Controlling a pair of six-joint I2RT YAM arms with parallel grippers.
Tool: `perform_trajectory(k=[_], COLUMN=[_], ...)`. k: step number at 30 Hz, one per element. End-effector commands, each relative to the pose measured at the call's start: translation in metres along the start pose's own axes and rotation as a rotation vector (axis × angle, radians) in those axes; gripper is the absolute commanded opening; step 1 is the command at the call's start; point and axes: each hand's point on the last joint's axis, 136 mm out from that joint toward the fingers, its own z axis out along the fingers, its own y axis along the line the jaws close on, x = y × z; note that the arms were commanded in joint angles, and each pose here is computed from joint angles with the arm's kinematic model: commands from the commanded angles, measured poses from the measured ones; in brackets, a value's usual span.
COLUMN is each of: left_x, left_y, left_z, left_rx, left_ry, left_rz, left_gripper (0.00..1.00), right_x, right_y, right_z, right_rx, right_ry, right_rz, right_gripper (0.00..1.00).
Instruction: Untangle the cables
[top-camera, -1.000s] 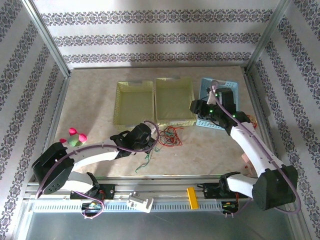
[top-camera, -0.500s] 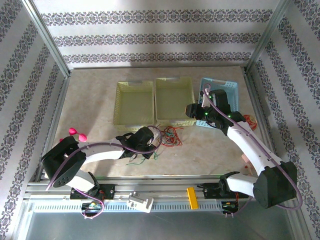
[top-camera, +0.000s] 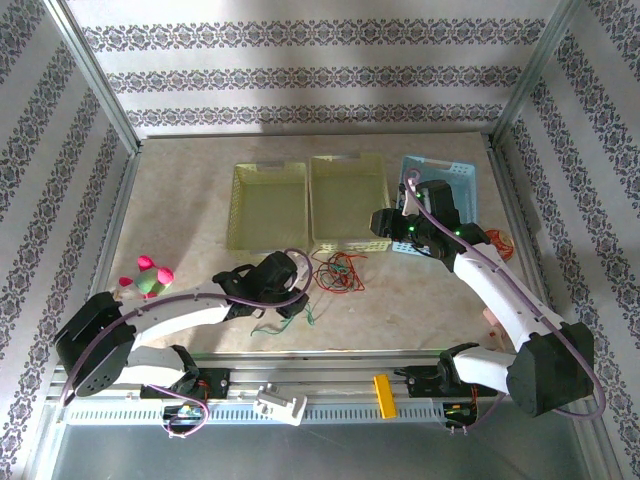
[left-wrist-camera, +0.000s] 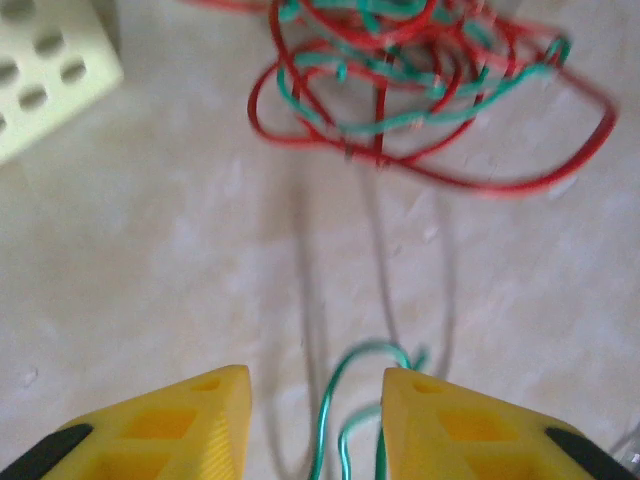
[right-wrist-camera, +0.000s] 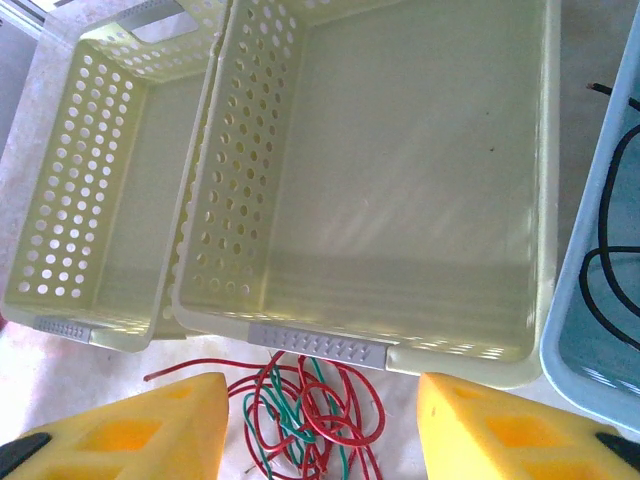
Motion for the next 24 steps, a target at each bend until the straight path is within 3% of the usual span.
perform_trajectory(k=[1, 4, 7, 11, 17, 20, 24], left_x=[0.037, 0.038, 0.037, 0.035, 0.031, 0.011, -0.033], left_y=[-0.001, -0.01, -0.011, -0.007, -0.008, -0.021, -0.044], left_z=[-0.002, 0.0, 0.002, 0.007, 0.008, -0.013, -0.072], left_rx=[0.023, 0.066, 0.075, 0.05, 0.051, 0.115, 0.283], left_ry=[0.181, 0.224, 0.227, 0.221, 0.211, 0.154, -0.013], left_rz=[-0.027, -0.022, 0.01, 0.028, 0.047, 0.083, 0.097], left_gripper=[0.43, 0.47, 0.45, 0.31, 0.0, 0.0, 0.0], right_x=[0.008, 0.007, 0.007, 0.006, 0.008, 0.013, 0.025], right_y=[-0.006, -0.005, -0.006, -0.004, 0.01, 0.035, 0.087], right_z=[0.006, 0.007, 0.008, 0.006, -0.004, -0.012, -0.025], right_rx=[0.022, 0.024, 0.027, 0.022, -0.041, -0.153, -0.389], right_ry=[0.025, 0.03, 0.029, 0.028, 0.029, 0.047, 0.116], right_rz=[-0.018, -0.019, -0.019, -0.023, -0.049, -0.092, -0.16], right_gripper=[0.53, 0.53, 0.52, 0.52, 0.52, 0.52, 0.54])
